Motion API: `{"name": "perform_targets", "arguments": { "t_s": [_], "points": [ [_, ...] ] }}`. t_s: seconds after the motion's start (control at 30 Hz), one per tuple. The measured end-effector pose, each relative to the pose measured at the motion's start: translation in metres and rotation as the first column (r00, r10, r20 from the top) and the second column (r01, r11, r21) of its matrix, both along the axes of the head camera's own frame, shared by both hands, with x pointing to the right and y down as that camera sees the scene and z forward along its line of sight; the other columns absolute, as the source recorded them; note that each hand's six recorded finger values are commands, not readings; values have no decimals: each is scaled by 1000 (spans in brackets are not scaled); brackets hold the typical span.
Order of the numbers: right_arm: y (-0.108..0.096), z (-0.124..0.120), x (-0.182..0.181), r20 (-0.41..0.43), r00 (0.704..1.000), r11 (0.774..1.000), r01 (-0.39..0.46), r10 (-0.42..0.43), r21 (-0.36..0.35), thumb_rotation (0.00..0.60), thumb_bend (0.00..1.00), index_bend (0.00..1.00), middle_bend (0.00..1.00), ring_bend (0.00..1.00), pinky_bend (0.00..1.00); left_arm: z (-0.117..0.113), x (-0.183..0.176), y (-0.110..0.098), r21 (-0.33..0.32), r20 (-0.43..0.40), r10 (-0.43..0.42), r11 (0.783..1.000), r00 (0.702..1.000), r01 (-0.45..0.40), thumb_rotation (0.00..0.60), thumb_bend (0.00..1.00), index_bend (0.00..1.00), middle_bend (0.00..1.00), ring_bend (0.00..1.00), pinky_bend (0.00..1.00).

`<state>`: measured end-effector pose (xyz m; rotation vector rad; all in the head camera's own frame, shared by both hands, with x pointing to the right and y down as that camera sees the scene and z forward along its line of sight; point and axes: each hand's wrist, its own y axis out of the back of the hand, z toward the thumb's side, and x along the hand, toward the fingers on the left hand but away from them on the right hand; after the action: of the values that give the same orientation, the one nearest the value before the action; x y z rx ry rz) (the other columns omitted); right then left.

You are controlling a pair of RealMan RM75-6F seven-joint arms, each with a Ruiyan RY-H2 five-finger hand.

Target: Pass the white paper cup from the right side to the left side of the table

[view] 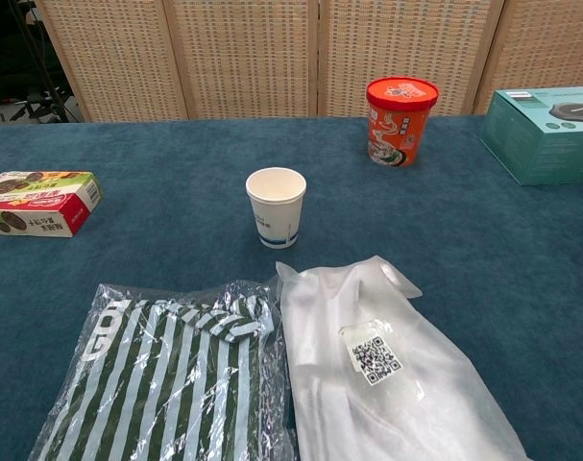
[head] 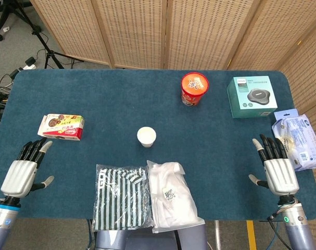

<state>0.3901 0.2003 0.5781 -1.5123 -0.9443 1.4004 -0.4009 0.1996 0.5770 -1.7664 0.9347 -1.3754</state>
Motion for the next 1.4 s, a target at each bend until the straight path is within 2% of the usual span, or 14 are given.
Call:
{"name": "perform_targets", "arguments": {
  "t_s": [0.07,0.2,0.43,0.67,0.97,1.07,1.4],
  "points": [
    [10,2,11,7,1000,1000,-25,25,-1,600,53,0,0,0,0,2,10,-6,-7,-10,19,1000,1000,-19,600,206,0,0,0,0],
    [15,2,23,39,998,999,-48,47,14,600,53,0,0,0,0,9,37,-29,-40,-25,61,997,998,-62,600,211,0,0,0,0],
    [16,-9,35,111,992,996,-67,61,54,600,53,0,0,0,0,18,82,-71,-103,-37,87,991,996,-90,600,233,0,0,0,0],
    [15,-14,40,134,988,995,-81,72,64,600,53,0,0,0,0,31,138,-104,-171,-4,141,975,990,-139,600,239,0,0,0,0],
    [17,-17,37,153,987,996,-67,56,66,600,53,0,0,0,0,56,208,-117,-266,54,234,940,971,-212,600,239,0,0,0,0],
    [17,-18,37,158,986,996,-64,53,65,600,53,0,0,0,0,63,231,-119,-276,82,273,930,959,-241,600,240,0,0,0,0],
    [19,-20,37,181,982,996,-64,52,59,600,53,0,0,0,0,80,271,-130,-270,128,300,928,945,-258,600,242,6,0,0,0]
  ]
}}
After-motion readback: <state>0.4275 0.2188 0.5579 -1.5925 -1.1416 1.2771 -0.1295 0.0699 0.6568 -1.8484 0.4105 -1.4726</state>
